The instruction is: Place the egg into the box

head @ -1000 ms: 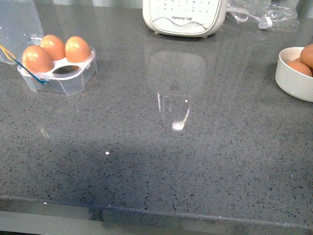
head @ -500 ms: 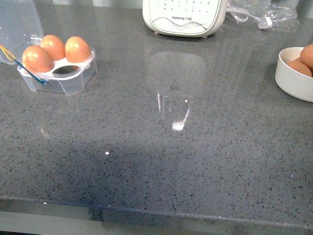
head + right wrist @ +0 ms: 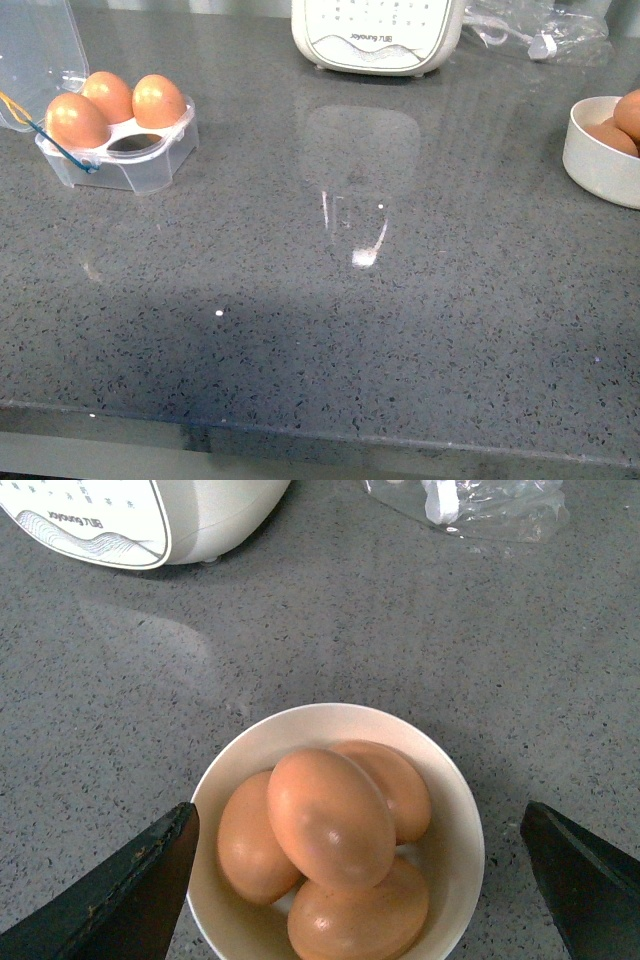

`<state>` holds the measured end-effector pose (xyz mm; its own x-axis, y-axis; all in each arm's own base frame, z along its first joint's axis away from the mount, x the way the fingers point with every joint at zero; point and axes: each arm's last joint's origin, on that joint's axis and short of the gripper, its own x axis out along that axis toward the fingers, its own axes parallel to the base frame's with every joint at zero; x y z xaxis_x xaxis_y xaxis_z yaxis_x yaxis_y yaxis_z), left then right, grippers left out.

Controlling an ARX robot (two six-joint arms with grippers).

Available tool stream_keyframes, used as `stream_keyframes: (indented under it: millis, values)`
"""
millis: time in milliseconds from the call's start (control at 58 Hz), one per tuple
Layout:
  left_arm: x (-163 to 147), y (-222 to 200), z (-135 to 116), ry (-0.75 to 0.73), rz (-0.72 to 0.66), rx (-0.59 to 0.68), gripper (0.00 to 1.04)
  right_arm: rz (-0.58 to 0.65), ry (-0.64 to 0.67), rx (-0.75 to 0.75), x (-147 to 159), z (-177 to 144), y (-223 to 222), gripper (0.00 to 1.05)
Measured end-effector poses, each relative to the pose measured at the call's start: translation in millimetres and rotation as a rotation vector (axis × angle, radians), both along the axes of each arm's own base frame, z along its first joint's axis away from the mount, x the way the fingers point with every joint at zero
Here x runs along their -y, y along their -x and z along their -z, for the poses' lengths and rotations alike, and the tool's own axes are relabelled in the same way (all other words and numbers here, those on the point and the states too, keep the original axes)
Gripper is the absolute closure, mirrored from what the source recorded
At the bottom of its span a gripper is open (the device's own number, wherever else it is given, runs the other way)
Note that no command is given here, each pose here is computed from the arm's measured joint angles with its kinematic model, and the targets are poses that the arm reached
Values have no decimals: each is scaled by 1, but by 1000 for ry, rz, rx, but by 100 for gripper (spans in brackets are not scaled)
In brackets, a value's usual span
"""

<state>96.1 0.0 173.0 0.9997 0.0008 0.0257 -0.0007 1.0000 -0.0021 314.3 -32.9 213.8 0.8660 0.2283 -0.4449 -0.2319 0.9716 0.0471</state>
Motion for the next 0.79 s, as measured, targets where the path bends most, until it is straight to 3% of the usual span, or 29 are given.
stream_keyframes:
  millis: [655,793]
  values:
    - [0,0,0,0,0,0,7,-6,-19,-13,3,28,-20,8]
    - [0,0,0,0,0,0,7,-5,-24,-13,3,30,-20,24]
